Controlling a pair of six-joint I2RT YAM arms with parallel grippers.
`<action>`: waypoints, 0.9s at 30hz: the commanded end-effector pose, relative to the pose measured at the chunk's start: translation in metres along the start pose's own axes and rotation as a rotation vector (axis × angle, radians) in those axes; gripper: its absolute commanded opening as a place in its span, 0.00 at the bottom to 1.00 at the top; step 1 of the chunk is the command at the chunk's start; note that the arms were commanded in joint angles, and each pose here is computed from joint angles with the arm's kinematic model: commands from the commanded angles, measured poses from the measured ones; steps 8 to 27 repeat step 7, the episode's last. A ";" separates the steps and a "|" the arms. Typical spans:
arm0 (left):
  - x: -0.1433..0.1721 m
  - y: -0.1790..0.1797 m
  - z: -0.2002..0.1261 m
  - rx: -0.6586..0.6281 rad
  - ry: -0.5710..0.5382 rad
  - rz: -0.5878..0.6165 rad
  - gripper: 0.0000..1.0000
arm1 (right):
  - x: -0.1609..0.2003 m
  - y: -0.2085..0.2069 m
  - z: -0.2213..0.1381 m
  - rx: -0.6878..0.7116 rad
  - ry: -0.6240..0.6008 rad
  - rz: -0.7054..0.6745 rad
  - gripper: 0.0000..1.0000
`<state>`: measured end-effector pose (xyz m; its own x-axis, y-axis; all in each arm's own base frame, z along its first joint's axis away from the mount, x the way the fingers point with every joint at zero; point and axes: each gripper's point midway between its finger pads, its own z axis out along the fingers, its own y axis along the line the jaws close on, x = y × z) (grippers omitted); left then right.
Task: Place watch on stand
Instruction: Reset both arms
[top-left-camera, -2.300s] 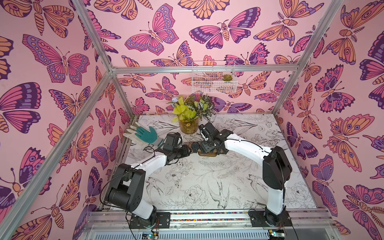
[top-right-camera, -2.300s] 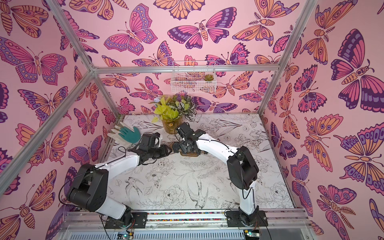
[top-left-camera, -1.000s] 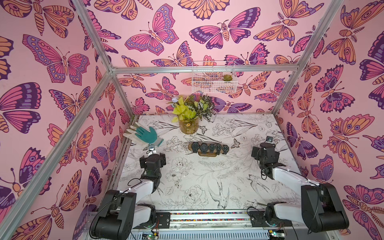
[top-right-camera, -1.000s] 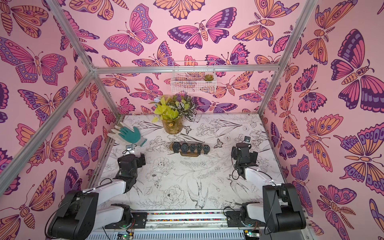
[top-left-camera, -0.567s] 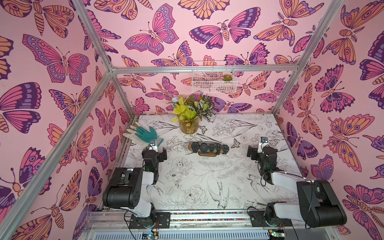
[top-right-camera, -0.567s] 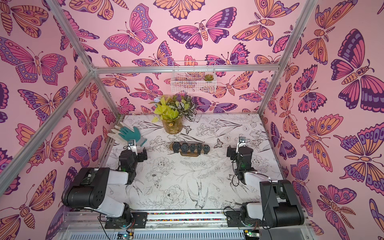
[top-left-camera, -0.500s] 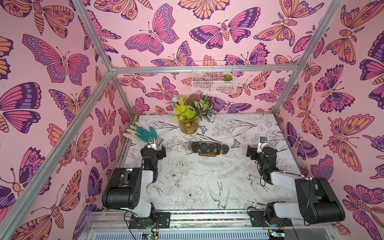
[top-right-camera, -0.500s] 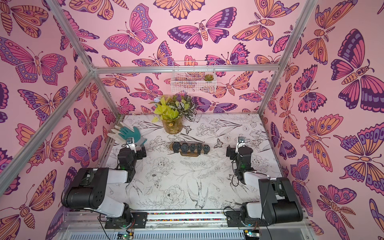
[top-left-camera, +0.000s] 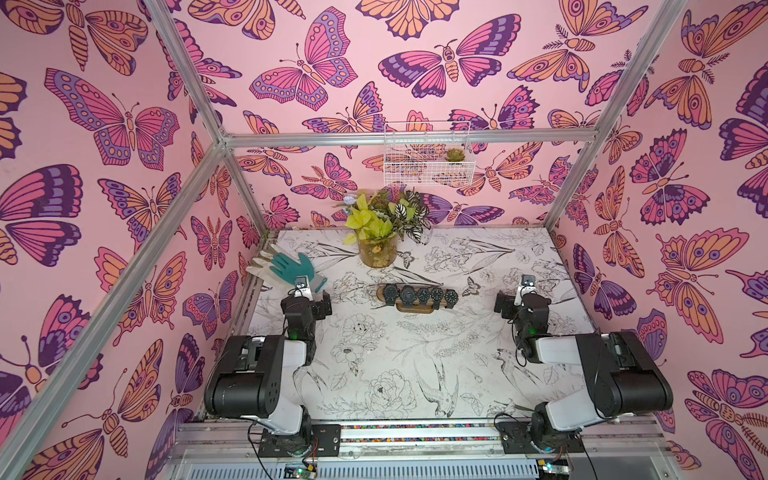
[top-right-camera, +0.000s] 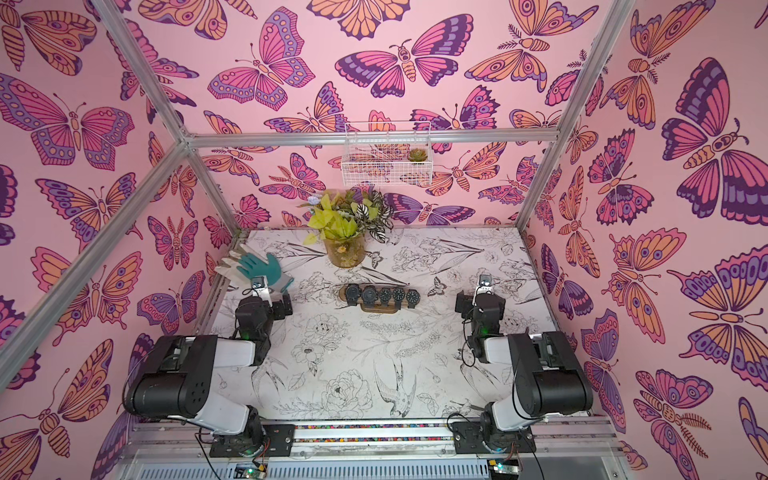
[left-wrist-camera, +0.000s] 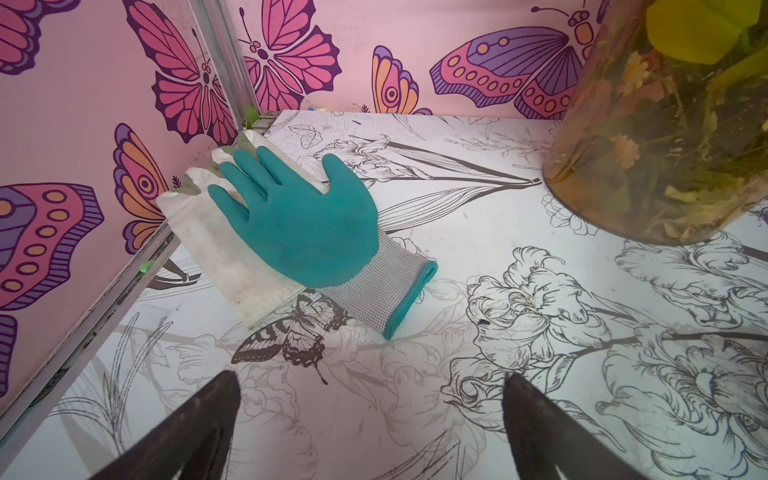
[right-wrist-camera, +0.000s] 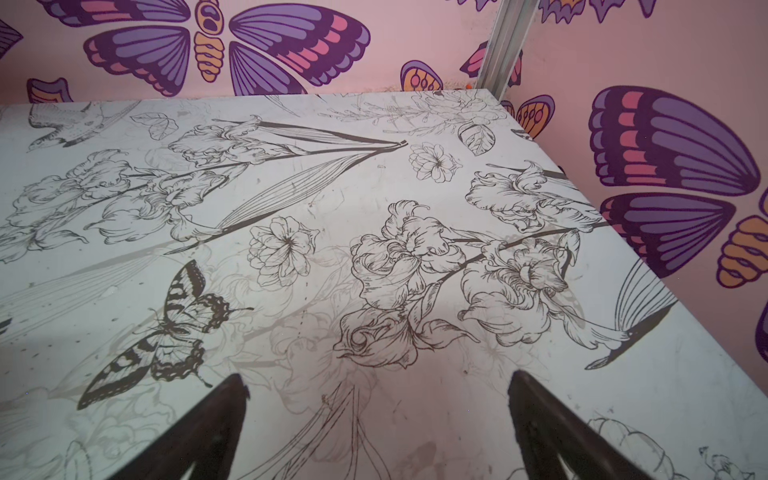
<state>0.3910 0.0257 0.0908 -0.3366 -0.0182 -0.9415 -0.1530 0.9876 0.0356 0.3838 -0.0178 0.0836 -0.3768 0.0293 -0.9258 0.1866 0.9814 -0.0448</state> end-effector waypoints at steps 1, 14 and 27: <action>0.001 0.004 -0.002 -0.017 -0.008 -0.011 0.99 | -0.014 -0.005 0.001 0.024 -0.029 0.023 0.99; 0.001 0.004 -0.002 -0.017 -0.004 -0.011 0.99 | -0.014 -0.006 0.002 0.007 -0.023 0.036 0.99; 0.001 0.004 -0.002 -0.017 -0.004 -0.011 0.99 | -0.014 -0.006 0.002 0.007 -0.023 0.036 0.99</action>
